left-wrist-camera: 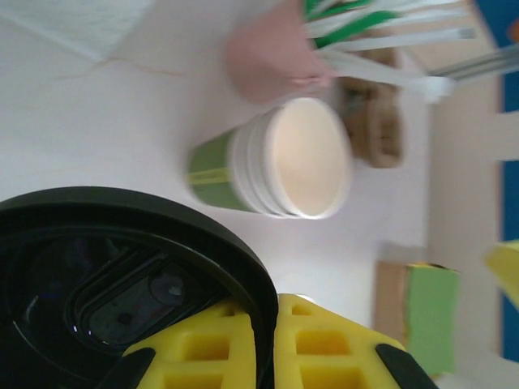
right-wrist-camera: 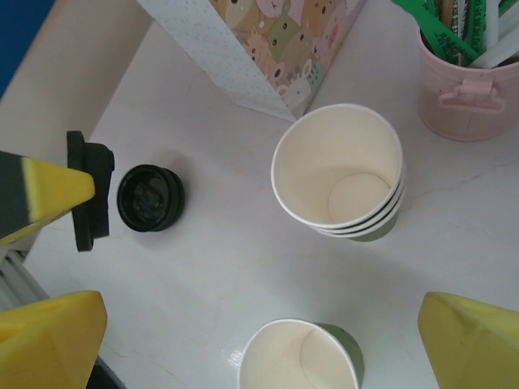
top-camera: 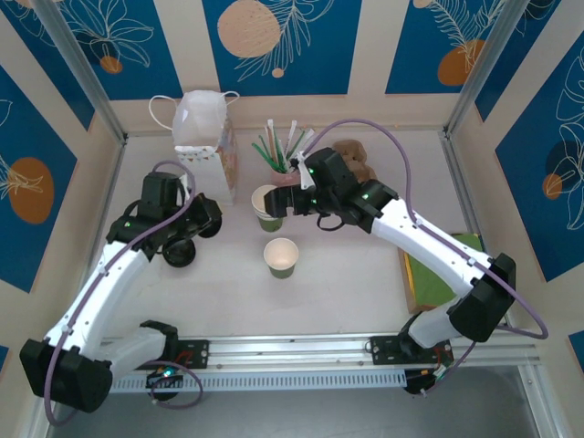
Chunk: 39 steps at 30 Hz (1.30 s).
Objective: Pack the takeout coffee
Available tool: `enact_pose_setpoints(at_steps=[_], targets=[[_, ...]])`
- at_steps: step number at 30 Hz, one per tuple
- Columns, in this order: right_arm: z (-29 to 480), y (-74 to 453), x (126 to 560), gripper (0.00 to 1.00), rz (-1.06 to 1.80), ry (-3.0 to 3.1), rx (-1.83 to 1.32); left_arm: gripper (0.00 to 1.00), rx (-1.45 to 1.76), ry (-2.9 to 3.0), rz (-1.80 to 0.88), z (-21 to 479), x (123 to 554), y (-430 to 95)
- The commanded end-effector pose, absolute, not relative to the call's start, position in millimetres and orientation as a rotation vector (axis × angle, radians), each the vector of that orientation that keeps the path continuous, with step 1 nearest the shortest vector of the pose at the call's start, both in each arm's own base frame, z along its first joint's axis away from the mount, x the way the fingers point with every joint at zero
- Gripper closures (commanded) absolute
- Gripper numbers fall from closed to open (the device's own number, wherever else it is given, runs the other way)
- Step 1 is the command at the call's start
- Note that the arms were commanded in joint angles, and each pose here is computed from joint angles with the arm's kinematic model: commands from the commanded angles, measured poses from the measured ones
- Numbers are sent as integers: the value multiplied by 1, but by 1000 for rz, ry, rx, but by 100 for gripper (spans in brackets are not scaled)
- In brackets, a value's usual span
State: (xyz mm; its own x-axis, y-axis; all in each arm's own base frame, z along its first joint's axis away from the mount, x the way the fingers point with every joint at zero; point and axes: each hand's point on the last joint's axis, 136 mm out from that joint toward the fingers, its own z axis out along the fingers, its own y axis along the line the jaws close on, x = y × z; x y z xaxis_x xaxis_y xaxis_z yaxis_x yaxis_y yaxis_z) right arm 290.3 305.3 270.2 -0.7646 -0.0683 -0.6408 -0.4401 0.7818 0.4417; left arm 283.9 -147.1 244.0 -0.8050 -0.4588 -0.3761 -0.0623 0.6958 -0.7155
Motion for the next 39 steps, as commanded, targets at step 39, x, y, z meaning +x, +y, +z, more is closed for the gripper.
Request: enact_pose_setpoints(at_steps=[39], targets=[[366, 347, 321, 0, 2009, 2083, 20, 89, -50, 1712, -1901, 415, 318, -228]])
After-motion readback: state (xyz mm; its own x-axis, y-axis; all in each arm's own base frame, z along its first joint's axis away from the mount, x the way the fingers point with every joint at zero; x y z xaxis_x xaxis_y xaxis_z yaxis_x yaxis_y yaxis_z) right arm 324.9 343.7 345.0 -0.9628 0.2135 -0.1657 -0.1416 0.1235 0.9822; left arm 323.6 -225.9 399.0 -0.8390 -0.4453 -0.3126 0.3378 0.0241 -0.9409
